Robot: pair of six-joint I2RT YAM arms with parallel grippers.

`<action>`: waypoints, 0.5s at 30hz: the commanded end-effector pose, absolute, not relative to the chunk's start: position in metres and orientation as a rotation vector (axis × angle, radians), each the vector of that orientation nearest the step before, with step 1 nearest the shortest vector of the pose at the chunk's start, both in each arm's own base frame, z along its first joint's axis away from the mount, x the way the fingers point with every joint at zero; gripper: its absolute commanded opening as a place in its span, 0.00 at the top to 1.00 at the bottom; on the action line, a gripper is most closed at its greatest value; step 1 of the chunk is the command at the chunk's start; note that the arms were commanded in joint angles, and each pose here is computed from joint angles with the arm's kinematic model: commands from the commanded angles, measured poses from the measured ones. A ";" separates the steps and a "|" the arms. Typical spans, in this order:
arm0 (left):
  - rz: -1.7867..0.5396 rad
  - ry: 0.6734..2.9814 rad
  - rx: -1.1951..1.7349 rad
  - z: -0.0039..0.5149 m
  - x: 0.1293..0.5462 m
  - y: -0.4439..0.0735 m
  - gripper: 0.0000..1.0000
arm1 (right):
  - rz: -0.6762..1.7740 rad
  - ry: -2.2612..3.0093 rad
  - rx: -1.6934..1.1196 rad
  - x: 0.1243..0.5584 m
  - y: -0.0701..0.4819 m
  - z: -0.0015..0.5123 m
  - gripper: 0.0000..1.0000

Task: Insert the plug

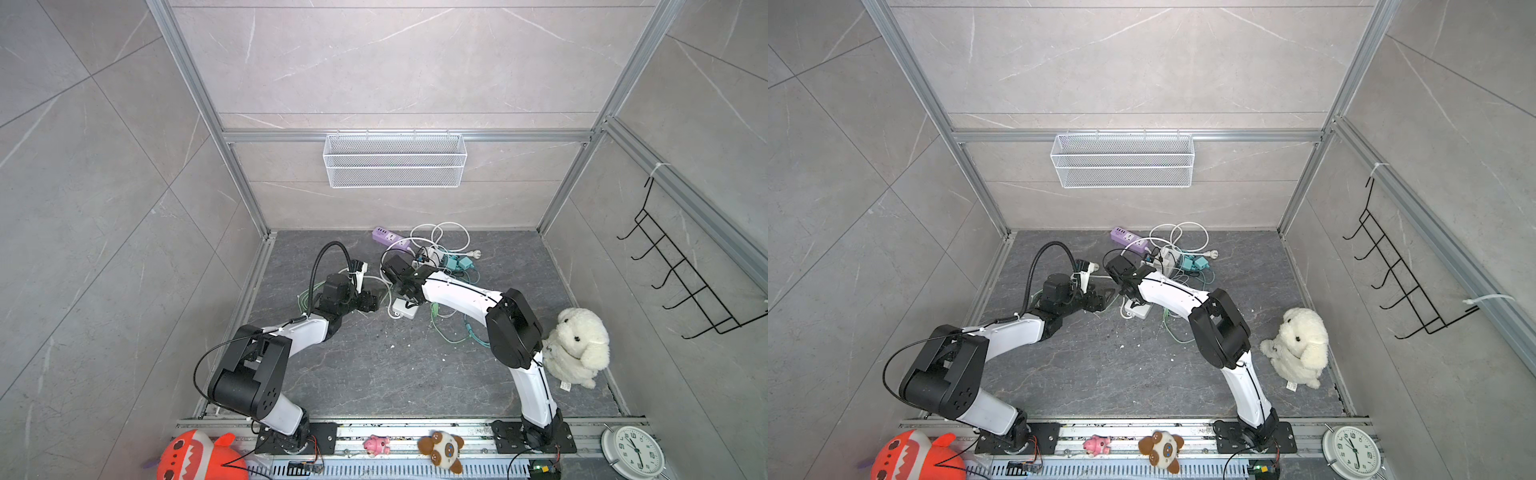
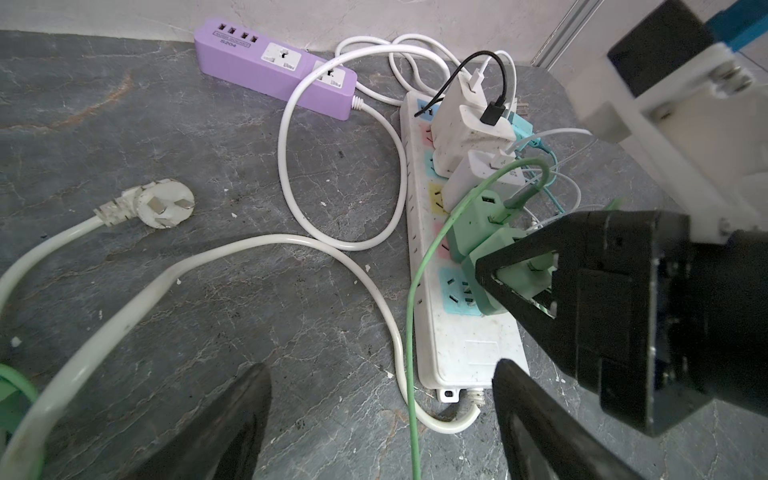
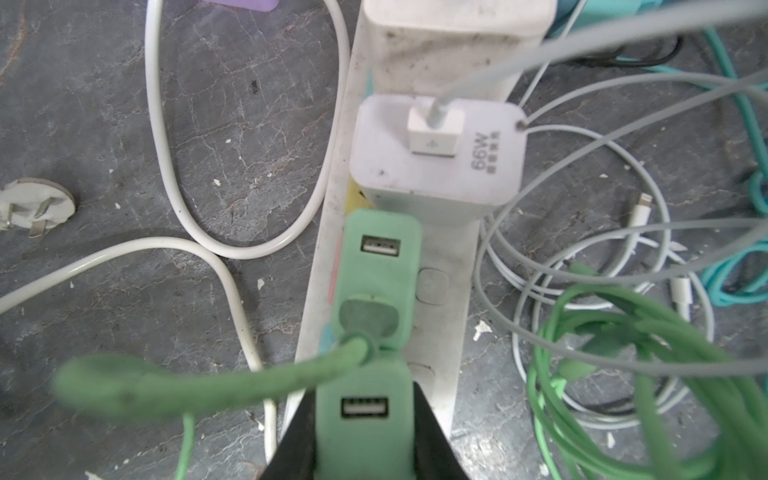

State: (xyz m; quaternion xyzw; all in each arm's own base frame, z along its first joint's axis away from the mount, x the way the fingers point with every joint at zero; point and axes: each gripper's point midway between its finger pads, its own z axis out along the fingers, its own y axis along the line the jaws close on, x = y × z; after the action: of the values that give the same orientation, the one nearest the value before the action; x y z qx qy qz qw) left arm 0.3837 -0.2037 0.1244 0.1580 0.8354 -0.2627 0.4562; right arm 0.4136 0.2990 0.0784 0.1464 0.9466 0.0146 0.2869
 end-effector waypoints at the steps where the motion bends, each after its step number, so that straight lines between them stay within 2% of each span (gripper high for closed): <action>1: -0.650 2.018 0.410 0.137 0.382 -0.202 0.14 | -0.161 2.583 0.409 0.404 0.272 0.046 1.00; 8: -0.668 2.041 0.402 0.127 0.381 -0.203 0.15 | -0.243 2.540 0.446 0.411 0.268 0.059 1.00; 15: -0.770 2.069 0.395 0.115 0.379 -0.214 0.15 | -0.270 2.544 0.493 0.413 0.268 0.042 1.00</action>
State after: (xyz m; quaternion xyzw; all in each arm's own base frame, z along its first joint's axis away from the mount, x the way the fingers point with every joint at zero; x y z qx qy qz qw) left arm 0.3777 -0.2068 0.1134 0.1573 0.8399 -0.2824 0.4359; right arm 0.4194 0.2937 0.0783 0.1746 0.9399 -0.0348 0.2913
